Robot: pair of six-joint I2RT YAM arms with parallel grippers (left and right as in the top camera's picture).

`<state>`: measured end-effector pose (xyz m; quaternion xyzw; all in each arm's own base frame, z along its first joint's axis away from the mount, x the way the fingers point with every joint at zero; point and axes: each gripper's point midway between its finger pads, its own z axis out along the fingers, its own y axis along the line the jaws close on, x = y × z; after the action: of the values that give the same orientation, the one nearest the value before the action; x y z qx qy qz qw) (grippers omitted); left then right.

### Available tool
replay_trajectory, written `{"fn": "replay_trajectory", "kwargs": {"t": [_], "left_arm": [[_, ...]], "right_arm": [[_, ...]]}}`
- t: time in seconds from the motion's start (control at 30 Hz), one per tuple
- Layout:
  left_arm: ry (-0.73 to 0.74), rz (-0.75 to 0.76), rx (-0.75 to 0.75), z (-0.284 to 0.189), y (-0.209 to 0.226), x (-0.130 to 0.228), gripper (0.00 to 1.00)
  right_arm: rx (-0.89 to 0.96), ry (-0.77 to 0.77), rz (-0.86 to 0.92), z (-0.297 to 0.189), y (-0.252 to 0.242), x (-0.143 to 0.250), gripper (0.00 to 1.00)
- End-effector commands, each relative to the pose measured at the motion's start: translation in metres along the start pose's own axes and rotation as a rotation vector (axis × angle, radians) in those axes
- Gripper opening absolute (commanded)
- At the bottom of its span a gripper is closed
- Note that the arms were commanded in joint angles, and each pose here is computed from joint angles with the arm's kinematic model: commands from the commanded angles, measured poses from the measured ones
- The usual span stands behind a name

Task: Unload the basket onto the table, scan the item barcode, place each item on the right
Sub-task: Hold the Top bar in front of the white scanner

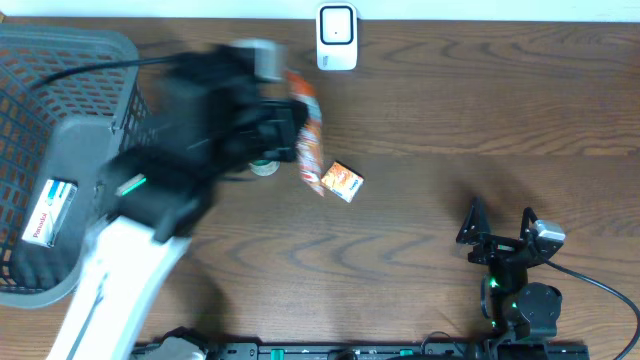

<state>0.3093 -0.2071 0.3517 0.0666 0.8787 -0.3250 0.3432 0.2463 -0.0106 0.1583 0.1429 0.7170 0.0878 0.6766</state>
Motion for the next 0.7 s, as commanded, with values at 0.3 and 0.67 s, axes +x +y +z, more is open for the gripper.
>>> {"fn": "replay_trajectory", "kwargs": {"t": [0.3, 0.67], "left_arm": [[0.661, 0.118, 0.791, 0.189, -0.050, 0.160, 0.07], [0.736, -0.047, 0.869, 0.227, -0.011, 0.185, 0.07]], "right_arm": [[0.010, -0.004, -0.010, 0.000, -0.002, -0.001, 0.99], [0.010, -0.004, -0.010, 0.000, -0.002, -0.001, 0.99]]}}
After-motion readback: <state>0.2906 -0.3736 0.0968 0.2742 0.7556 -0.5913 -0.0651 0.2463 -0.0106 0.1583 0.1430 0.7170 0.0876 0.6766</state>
